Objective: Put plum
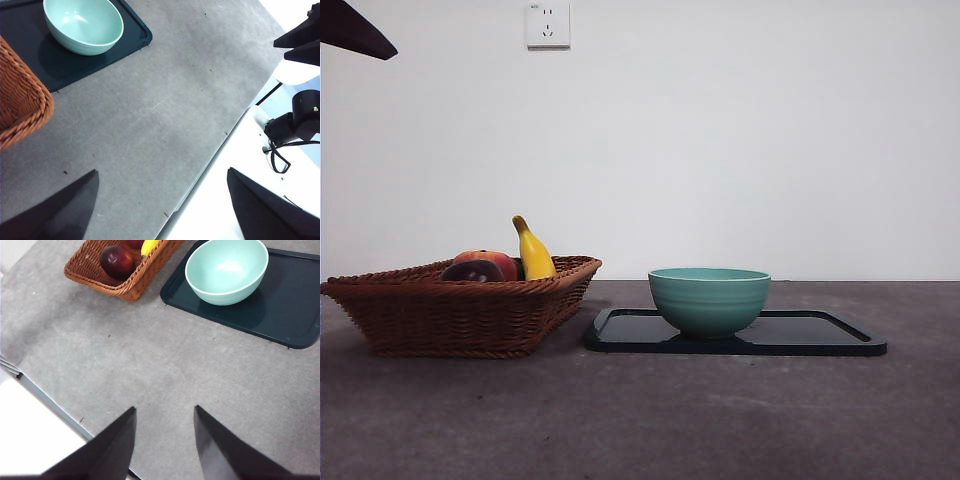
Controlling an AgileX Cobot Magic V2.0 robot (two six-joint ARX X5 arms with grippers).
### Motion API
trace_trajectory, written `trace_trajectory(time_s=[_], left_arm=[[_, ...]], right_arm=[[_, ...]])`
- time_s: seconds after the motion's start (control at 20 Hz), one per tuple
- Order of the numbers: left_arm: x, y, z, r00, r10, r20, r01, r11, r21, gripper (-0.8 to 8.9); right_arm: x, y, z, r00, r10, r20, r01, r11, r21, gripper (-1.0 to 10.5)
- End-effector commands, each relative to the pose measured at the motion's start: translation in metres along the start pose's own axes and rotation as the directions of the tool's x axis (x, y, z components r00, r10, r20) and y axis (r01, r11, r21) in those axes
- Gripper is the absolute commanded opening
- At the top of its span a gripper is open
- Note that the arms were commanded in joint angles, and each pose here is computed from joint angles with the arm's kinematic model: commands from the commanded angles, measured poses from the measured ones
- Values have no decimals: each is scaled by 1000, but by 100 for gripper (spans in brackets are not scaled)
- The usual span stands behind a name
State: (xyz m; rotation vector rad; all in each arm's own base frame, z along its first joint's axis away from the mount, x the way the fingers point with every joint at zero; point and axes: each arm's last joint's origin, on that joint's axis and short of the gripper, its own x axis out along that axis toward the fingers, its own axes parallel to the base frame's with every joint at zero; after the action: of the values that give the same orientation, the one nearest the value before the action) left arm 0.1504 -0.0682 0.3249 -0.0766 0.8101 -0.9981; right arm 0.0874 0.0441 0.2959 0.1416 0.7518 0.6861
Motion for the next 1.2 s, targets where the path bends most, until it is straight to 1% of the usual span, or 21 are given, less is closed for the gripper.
trace_trajectory(time_s=[0.05, 0.2, 0.3, 0.4, 0.5, 0.65, 0.85, 1.1, 1.2], left_arm=[[-1, -1, 4, 1000, -4, 12, 4, 999, 33, 402], [-1, -1, 4, 1000, -4, 13, 4, 999, 43, 402], [-1, -1, 4, 1000, -4, 13, 4, 999, 45, 402], [-1, -1, 4, 1000, -4, 13, 4, 999, 45, 402], [-1, -1, 4, 1000, -4, 14, 4, 999, 46, 402], [-1, -1, 4, 1000, -5, 14, 4, 999, 46, 402], [-1, -1, 4, 1000, -4, 14, 4, 999, 45, 402], [-1, -1, 4, 1000, -5, 14, 4, 999, 45, 402], [-1, -1, 4, 1000, -5, 14, 4, 999, 45, 402]], right_arm=[[0, 1, 2, 1000, 7, 6, -7, 1000, -3, 185], [0, 1, 2, 1000, 7, 6, -7, 1000, -1, 184], [0, 1, 2, 1000, 7, 7, -7, 1000, 15, 184], [0, 0, 4, 1000, -10, 22, 9, 998, 58, 185], [3, -1, 11, 997, -30, 68, 23, 995, 101, 185], [14, -4, 34, 993, -72, 92, 58, 987, 149, 222], [45, -16, 76, 993, -115, 37, 107, 980, 171, 230], [96, -41, 129, 984, -170, -55, 176, 971, 164, 237], [118, -52, 142, 979, -178, -95, 192, 967, 169, 277]])
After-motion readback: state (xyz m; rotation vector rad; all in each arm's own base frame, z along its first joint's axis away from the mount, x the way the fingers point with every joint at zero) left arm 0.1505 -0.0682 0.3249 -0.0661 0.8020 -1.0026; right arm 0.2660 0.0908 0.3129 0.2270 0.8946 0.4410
